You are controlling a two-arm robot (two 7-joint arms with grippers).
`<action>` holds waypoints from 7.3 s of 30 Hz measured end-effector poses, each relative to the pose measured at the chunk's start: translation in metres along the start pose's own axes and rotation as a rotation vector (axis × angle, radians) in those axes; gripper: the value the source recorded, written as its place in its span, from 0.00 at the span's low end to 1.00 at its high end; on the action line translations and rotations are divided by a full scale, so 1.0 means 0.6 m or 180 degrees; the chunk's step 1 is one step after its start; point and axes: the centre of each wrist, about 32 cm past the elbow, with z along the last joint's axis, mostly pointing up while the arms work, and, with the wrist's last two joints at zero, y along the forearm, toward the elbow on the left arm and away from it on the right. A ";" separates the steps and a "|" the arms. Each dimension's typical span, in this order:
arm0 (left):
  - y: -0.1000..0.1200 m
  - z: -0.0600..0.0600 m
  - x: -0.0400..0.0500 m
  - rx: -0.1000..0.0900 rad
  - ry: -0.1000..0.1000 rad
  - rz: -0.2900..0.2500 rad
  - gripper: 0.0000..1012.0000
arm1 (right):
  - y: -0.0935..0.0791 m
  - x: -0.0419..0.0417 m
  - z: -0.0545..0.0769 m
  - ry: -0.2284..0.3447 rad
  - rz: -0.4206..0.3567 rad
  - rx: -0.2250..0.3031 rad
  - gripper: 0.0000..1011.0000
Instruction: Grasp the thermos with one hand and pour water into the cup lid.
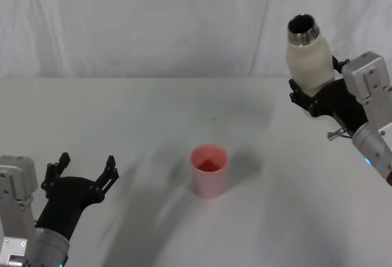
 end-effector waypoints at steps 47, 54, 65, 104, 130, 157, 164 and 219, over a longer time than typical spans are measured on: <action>0.000 0.000 0.000 0.0000 0.0000 0.0000 0.99 | -0.073 -0.070 -0.024 -0.1550 0.0375 -0.0114 0.94; 0.000 0.000 0.000 0.0000 0.0000 0.0000 0.99 | -0.065 -0.074 -0.028 -0.1827 0.0432 -0.0089 0.94; 0.000 0.000 0.000 0.0000 0.0000 0.0000 0.99 | -0.053 -0.077 -0.035 -0.2104 0.0492 -0.0033 0.94; 0.000 0.000 0.000 0.0000 0.0000 0.0000 0.99 | -0.024 -0.085 -0.049 -0.2780 0.0511 0.0094 0.94; 0.000 0.000 0.000 0.0000 0.0000 0.0000 0.99 | -0.016 -0.089 -0.063 -0.3074 0.0469 0.0118 0.94; 0.000 0.000 0.000 0.0000 0.0000 0.0000 0.99 | -0.008 -0.083 -0.061 -0.3245 0.0463 0.0165 0.94; 0.000 0.000 0.000 0.0000 0.0000 0.0000 0.99 | -0.007 -0.083 -0.060 -0.3270 0.0468 0.0175 0.94; 0.000 0.000 0.000 0.0000 0.0000 0.0000 0.99 | -0.006 -0.085 -0.059 -0.3303 0.0485 0.0183 0.94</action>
